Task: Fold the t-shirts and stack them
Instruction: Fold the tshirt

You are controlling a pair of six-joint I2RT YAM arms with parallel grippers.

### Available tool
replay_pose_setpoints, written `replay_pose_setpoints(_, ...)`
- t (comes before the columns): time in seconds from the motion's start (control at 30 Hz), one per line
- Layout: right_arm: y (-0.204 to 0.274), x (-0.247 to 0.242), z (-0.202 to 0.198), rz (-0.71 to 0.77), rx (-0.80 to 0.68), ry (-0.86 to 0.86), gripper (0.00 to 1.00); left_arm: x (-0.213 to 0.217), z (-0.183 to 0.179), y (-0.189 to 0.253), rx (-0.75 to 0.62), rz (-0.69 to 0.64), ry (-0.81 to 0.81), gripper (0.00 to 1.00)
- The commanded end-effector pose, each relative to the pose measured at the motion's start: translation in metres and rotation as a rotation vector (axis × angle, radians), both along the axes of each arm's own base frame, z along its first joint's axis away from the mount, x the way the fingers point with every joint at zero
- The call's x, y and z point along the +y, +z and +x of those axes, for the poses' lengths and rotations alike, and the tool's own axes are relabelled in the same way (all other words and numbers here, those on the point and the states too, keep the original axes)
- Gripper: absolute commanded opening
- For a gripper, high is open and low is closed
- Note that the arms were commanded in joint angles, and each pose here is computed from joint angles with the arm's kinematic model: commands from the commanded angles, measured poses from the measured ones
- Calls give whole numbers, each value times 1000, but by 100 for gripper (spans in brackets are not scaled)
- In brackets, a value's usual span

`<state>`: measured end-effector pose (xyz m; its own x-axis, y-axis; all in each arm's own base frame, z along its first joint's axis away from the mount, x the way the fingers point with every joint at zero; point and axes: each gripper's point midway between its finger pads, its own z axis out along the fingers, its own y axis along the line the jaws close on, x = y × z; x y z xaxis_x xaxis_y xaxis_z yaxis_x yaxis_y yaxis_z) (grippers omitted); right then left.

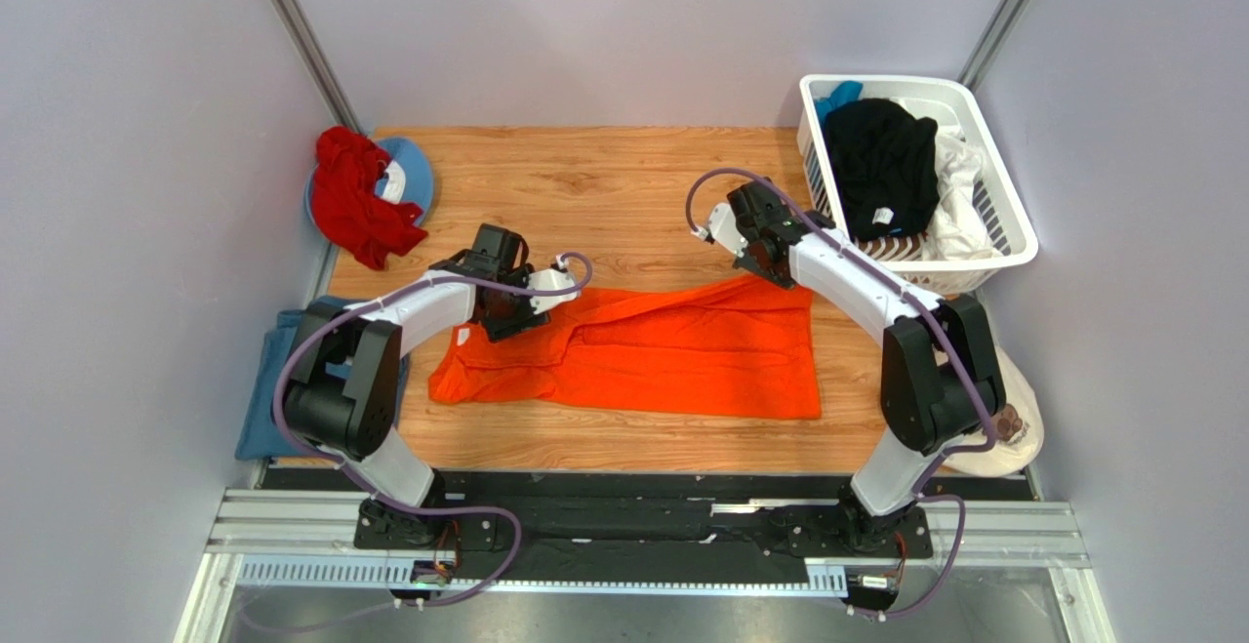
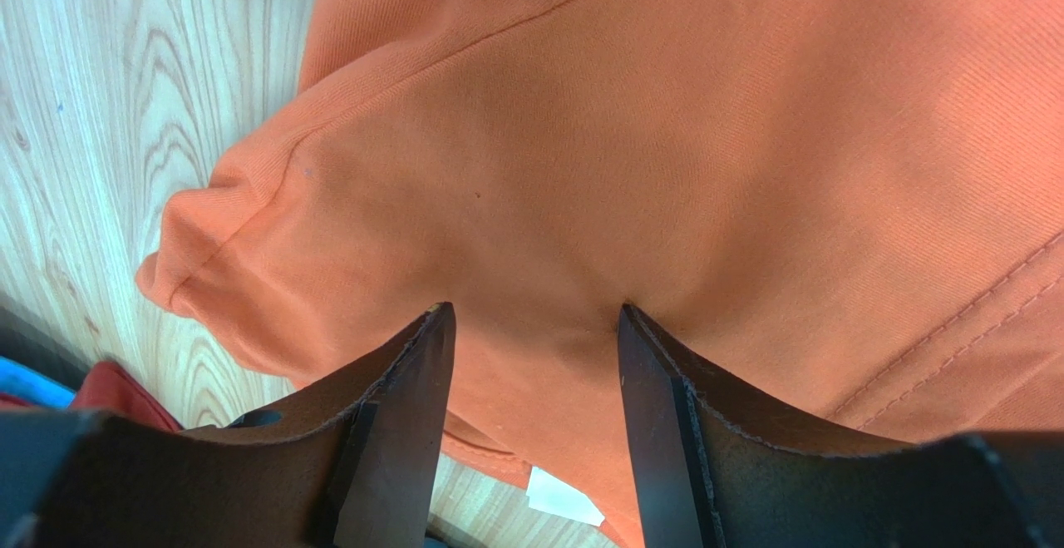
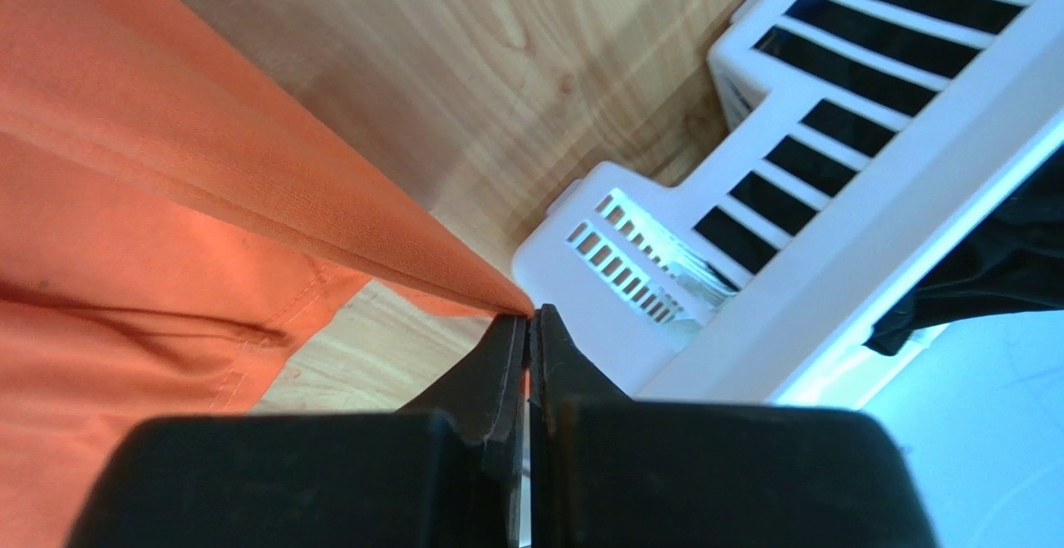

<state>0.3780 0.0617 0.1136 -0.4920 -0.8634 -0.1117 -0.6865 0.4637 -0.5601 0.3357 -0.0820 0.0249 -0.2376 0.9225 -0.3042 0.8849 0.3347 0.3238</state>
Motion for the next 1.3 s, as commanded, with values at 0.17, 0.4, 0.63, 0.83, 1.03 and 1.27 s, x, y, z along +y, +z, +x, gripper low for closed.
replay_pose_setpoints(0.17, 26, -2, 44, -15, -147, -26, 0, 4, -7, -9, 26, 13, -7, 60)
replay_pose_setpoints(0.4, 3, -3, 35, -14, -109, -28, 0, 5, -7, -9, 26, 13, -6, 61)
replay_pose_setpoints(0.63, -14, -10, 9, 0, -64, -40, 0, 5, -7, -10, 29, 15, -7, 61)
replay_pose_setpoints(0.83, -24, -10, -13, 41, -22, -51, 0, 5, -6, -9, 29, 14, -5, 61)
replay_pose_setpoints(1.03, -24, -10, -30, 81, -2, -66, 0, 5, -7, -10, 34, 14, -3, 61)
replay_pose_setpoints(1.27, -28, -3, -50, 125, 38, -66, 0, 5, -7, -10, 36, 15, -3, 61)
